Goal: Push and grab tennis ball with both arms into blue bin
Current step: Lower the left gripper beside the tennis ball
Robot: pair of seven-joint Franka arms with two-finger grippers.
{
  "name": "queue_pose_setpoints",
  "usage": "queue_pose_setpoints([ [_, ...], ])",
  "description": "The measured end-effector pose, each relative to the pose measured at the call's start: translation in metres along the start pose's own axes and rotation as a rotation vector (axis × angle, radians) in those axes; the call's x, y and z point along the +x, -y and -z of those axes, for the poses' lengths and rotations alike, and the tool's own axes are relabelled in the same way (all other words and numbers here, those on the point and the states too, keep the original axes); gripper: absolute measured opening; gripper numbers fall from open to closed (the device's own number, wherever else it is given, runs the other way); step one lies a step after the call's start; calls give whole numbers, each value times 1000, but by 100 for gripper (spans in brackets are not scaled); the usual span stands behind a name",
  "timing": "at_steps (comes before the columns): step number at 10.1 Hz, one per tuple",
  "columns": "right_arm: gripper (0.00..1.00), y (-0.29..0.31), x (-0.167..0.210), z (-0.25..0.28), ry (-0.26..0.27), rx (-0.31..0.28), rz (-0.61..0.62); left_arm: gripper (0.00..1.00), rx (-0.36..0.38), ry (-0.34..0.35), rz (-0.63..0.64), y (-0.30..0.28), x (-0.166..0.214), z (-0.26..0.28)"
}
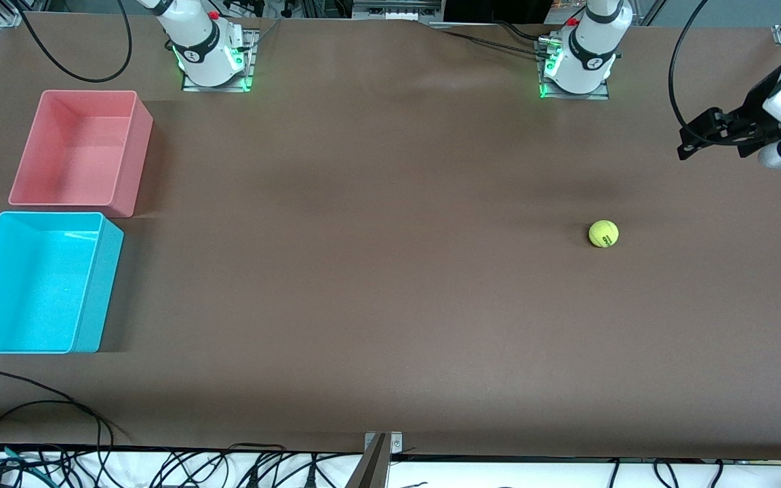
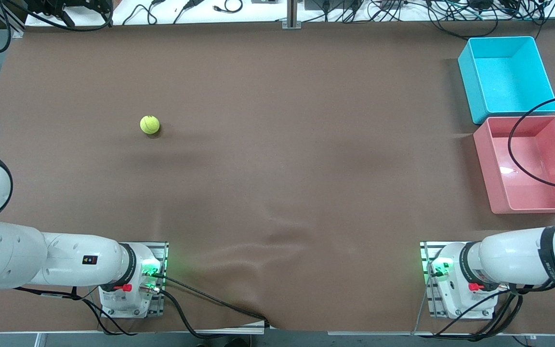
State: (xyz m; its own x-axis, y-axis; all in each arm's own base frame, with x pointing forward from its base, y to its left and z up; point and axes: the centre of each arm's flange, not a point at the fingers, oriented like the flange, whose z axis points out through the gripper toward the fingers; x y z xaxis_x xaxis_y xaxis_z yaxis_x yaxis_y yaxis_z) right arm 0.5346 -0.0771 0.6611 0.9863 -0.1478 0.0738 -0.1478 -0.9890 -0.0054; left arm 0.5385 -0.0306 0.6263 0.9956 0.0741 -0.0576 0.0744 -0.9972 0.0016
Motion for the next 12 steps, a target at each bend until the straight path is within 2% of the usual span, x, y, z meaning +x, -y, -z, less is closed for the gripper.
queue_pose_setpoints([
  [3, 100, 1, 0, 0, 0, 0, 1, 100, 1, 32, 31, 17, 12, -17],
  [6, 100, 1, 0, 0, 0, 0, 2, 100, -7, 64, 107, 61, 21, -33],
  [8, 100, 1, 0, 0, 0, 0, 2, 100, -7, 141, 96, 56, 28, -72],
  [12, 100, 2, 0, 0, 0, 1, 3, 100, -10, 103, 96, 54, 43, -108],
])
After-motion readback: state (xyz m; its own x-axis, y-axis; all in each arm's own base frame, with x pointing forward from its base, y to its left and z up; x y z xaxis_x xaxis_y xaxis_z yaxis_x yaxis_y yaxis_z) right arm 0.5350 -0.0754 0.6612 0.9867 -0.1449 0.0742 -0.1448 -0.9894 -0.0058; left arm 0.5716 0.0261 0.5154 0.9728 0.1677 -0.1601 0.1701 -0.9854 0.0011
